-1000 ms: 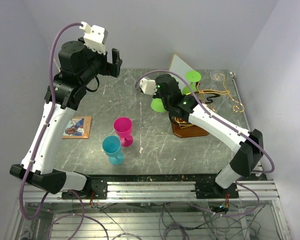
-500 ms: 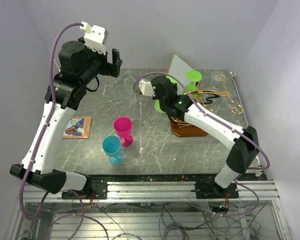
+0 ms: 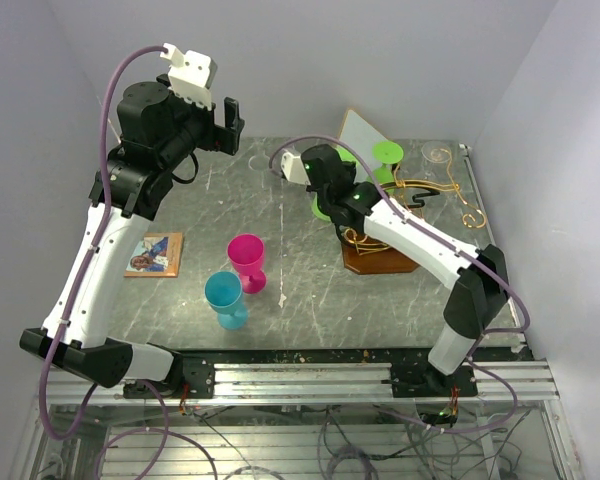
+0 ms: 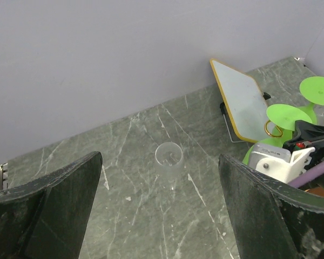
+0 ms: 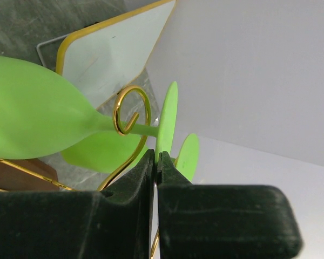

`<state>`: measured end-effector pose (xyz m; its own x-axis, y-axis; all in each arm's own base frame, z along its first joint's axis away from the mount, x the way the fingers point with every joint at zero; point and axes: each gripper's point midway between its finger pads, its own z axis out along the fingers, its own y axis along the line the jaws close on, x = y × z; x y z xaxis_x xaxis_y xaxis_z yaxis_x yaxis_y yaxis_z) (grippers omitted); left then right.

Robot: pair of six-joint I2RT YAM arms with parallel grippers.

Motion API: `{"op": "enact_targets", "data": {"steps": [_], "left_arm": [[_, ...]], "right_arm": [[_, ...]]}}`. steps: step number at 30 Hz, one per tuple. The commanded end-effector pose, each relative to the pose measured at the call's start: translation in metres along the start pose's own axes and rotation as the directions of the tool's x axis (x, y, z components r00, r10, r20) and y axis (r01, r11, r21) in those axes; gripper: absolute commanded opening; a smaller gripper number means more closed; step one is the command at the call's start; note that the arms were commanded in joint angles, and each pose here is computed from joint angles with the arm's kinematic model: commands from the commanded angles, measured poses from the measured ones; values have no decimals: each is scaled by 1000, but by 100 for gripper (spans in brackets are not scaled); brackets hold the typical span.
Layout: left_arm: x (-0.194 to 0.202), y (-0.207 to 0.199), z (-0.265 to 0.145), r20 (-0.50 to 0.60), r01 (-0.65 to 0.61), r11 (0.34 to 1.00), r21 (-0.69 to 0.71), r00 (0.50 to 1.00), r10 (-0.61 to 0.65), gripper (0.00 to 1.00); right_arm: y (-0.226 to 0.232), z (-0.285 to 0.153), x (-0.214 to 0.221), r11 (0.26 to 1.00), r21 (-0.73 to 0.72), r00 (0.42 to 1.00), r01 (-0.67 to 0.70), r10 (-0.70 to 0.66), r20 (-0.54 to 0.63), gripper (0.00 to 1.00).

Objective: Place the wine glass upside down on the wine glass rack

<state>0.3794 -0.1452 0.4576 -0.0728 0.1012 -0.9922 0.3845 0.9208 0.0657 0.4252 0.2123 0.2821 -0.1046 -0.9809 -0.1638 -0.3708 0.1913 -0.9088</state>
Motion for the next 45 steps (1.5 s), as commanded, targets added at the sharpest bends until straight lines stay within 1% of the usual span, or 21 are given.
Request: {"op": "enact_targets", "data": {"steps": [1, 12, 25, 33, 37, 45], "left_arm": [[-10, 4, 0, 34, -12, 1000, -6, 999, 12, 99], [-13, 5, -8, 44, -19, 1000, -8, 999, 19, 99], [-13, 5, -16, 53, -21, 1000, -4, 998, 21, 99], [-10, 8, -16, 56, -31, 999, -17, 998, 32, 99], [-12, 9, -17, 60, -31, 999, -20, 998, 32, 99], [-8, 12, -15, 53, -35, 999, -26, 998, 36, 99]], "right_arm": [[-20, 3, -1, 997, 58, 999, -48, 49, -20, 0], [-30, 16, -8, 996, 81, 998, -49, 51, -25, 0], [-23, 24, -16, 997, 69, 1000, -21, 20, 5, 0], [-18, 19, -18, 999, 45, 998, -1, -2, 56, 0], [-16, 17, -16, 999, 41, 998, 19, -22, 61, 0], [-12, 8, -14, 1000, 9, 995, 12, -13, 100, 0]]}}
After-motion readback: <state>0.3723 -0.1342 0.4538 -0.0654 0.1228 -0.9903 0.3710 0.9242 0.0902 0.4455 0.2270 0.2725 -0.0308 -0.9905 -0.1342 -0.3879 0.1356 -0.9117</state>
